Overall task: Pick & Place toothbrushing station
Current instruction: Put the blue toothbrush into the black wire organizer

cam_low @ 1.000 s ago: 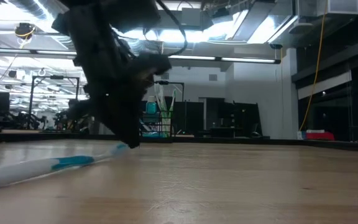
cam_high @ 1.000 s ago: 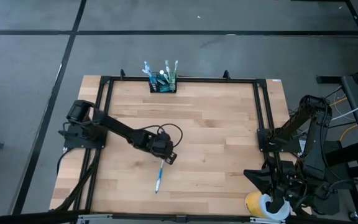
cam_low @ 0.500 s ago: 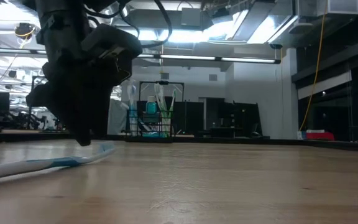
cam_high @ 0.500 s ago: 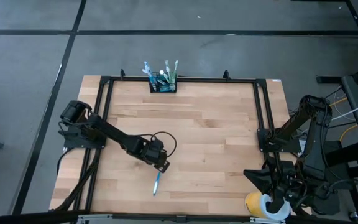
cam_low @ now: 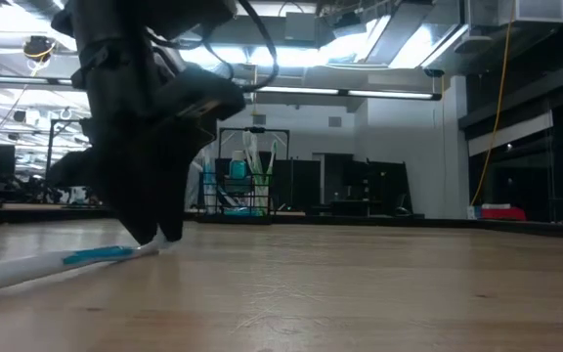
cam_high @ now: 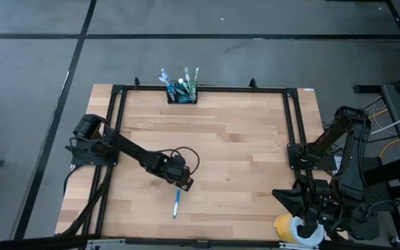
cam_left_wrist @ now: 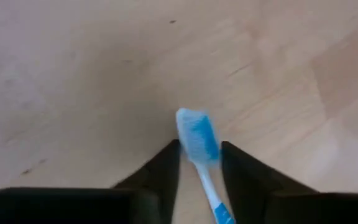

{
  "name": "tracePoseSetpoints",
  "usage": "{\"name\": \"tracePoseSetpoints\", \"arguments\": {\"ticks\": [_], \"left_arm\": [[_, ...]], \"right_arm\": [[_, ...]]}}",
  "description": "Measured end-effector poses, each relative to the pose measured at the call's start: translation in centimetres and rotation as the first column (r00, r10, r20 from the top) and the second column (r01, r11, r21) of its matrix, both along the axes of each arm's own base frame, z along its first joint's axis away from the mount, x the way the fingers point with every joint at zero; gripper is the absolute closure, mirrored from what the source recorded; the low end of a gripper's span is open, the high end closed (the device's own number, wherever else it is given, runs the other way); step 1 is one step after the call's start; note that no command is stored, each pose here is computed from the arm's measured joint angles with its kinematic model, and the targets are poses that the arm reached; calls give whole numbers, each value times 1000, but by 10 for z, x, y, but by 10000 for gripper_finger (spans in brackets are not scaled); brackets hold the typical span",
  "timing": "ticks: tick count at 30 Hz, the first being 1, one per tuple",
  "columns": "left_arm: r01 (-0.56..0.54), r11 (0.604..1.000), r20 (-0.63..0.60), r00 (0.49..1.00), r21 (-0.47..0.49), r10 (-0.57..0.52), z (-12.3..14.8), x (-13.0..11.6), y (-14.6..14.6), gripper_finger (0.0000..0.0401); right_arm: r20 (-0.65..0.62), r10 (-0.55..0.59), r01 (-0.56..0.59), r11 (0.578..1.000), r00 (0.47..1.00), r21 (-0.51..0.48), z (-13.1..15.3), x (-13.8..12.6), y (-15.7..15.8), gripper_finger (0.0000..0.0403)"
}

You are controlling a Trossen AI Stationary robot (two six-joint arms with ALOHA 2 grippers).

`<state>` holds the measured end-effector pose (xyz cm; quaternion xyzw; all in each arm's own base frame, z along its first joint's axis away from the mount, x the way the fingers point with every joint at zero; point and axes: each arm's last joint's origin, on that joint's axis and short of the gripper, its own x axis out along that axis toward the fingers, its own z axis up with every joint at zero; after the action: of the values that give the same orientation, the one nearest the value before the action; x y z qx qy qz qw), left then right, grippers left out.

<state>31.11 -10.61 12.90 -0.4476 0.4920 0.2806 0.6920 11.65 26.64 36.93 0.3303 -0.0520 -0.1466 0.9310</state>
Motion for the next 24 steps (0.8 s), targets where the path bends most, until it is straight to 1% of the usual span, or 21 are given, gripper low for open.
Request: {"name": "tracePoseSetpoints", "arguments": {"ticks": [3,4,5,7,10,12,14,16,17,19,22,23,24], "left_arm": [[24,999,-5,1000,23,-24,1,-1,4,360],[21,999,24,999,29,-22,3,1,4,378],[11,999,58,998,39,-13,6,4,5,384],[-21,996,64,998,83,16,7,3,12,390],[-73,987,122,991,143,56,12,7,20,392],[-108,974,191,979,200,69,22,9,26,393],[-181,950,265,958,256,111,33,11,33,393],[-287,901,338,925,325,173,45,10,41,393],[-350,866,393,898,357,200,53,9,46,393],[-467,782,497,835,413,237,72,6,55,393],[-598,620,596,764,508,247,99,-3,69,393],[-626,566,616,749,537,244,108,-7,74,393],[-653,503,633,735,567,241,116,-12,79,393]], "right_arm": [[0,0,0,1000,1000,-1,0,0,0,371],[-1,0,0,1000,1000,-2,0,0,0,371],[-1,0,0,1000,1000,-4,0,0,0,371],[-2,0,0,1000,1000,-7,0,0,0,371],[-3,0,0,1000,1000,-8,-1,0,0,371],[-2,0,0,1000,1000,-5,-1,0,0,371],[-2,0,0,1000,1000,-5,-1,0,0,371],[-2,0,0,1000,1000,-5,-1,0,0,371],[-2,0,0,1000,1000,-5,-1,0,0,371],[-2,0,0,1000,1000,-5,-1,0,0,371],[-3,0,0,1000,1000,-10,-1,0,0,371],[-4,0,0,1000,1000,-12,-1,0,1,371],[-5,0,0,1000,1000,-17,-2,1,1,371]]}}
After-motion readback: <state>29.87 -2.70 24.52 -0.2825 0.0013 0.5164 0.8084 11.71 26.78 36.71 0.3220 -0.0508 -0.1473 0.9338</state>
